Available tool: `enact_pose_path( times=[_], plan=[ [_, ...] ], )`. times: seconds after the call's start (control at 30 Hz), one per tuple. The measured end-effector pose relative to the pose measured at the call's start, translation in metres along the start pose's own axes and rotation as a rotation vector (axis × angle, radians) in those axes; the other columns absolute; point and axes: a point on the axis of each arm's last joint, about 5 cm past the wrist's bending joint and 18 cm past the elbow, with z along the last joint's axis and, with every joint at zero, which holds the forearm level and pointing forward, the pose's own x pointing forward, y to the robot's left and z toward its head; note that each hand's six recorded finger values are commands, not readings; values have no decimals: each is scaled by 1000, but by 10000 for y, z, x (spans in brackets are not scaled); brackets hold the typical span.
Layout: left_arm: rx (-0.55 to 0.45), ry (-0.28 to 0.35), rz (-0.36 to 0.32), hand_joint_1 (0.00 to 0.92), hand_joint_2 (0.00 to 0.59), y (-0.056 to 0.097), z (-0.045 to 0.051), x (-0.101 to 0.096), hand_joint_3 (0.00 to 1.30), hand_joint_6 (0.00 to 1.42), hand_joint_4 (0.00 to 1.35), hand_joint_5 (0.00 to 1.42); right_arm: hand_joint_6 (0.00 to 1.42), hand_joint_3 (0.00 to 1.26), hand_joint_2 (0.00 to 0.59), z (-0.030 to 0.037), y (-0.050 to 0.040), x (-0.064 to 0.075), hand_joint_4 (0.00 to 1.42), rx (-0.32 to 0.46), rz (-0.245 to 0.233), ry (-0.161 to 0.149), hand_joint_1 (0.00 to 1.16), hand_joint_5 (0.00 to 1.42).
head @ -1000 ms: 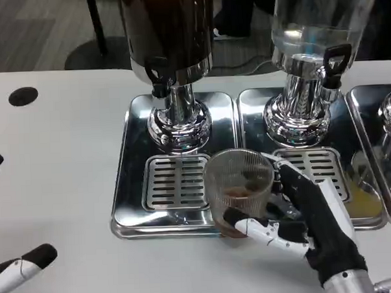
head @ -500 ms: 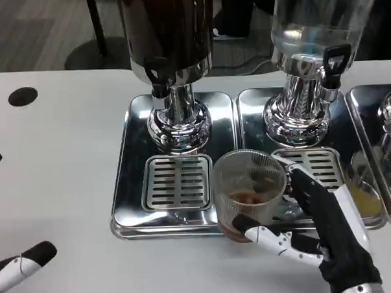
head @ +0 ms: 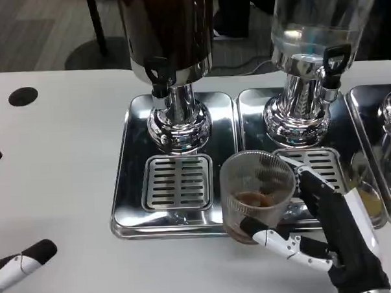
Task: Grasp the cup under the faucet to collect the drink, then remove the cup.
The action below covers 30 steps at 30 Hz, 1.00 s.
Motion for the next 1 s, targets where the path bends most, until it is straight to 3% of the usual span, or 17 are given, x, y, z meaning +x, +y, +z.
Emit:
enact_pose_path(
  times=[0.13, 0.3, 0.63, 0.83, 1.0],
  plan=[
    [0, -1, 0, 0, 41, 0, 4, 2, 0, 0, 0, 0, 281, 342, 240, -16, -14, -17, 435, -3, -3, 7, 809, 430],
    [0, -10, 0, 0, 41, -1, 17, 13, 0, 0, 0, 0, 282, 343, 240, -76, -22, -55, 438, -6, 0, 33, 809, 436],
    [0, -7, 0, 0, 41, 0, 17, 10, 0, 0, 0, 0, 283, 348, 240, -176, -6, -125, 444, 1, 12, 50, 810, 446],
    [2, -13, 2, 0, 41, 6, 29, 15, 0, 0, 0, 0, 302, 357, 240, -199, -21, -146, 444, 2, 6, 35, 810, 447],
    [3, -19, 5, 0, 41, 12, 40, 20, 0, 0, 0, 0, 303, 357, 240, -226, -28, -170, 444, 13, -2, 45, 810, 448]
  ],
)
